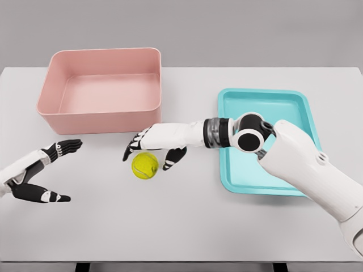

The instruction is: Put the tennis from the blue tray into the pink basket with both arms

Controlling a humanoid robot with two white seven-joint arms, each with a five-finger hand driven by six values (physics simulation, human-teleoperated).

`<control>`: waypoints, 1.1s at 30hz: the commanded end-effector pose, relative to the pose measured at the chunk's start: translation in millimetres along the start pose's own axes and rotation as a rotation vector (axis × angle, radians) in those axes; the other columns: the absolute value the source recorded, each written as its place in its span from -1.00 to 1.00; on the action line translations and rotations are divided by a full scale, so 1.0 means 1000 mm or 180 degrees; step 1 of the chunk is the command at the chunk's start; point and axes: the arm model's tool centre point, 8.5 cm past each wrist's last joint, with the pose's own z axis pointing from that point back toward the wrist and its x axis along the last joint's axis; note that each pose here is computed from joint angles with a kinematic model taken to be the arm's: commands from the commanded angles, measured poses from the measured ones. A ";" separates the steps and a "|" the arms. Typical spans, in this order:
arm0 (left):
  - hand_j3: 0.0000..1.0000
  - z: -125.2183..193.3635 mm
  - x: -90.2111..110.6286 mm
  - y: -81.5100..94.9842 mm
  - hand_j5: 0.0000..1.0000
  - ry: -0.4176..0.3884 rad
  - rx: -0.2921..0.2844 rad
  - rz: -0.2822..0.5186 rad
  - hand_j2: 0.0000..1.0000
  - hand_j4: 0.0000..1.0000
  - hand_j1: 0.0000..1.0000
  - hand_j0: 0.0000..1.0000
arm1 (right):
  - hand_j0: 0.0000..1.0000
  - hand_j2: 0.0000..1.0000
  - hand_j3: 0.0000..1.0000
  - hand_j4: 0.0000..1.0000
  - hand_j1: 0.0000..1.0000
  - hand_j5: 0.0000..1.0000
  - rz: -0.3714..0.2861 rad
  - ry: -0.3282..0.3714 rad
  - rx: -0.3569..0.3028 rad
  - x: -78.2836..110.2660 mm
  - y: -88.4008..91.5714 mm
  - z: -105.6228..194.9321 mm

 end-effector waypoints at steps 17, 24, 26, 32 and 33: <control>1.00 -0.023 -0.004 -0.026 1.00 -0.0260 0.0062 0.0136 1.00 1.00 1.00 1.00 | 1.00 1.00 1.00 1.00 1.00 1.00 -0.0130 0.0882 -0.1424 -0.050 -0.040 0.311; 1.00 -0.038 0.002 -0.030 1.00 -0.0421 0.0082 -0.0006 1.00 1.00 1.00 1.00 | 1.00 1.00 1.00 1.00 1.00 1.00 -0.0213 0.0828 -0.1389 -0.048 -0.025 0.303; 1.00 -0.040 0.002 -0.032 1.00 -0.0443 0.0092 0.0007 1.00 1.00 1.00 1.00 | 1.00 1.00 1.00 1.00 1.00 1.00 -0.0201 0.0806 -0.1376 -0.046 -0.025 0.302; 1.00 -0.050 0.003 -0.044 1.00 -0.0559 0.0106 0.0083 1.00 1.00 1.00 1.00 | 1.00 1.00 1.00 1.00 1.00 1.00 -0.0236 0.0765 -0.1366 -0.044 -0.019 0.296; 1.00 -0.051 0.003 -0.045 1.00 -0.0568 0.0106 0.0093 1.00 1.00 1.00 1.00 | 1.00 1.00 1.00 1.00 1.00 1.00 -0.0237 0.0761 -0.1368 -0.044 -0.019 0.296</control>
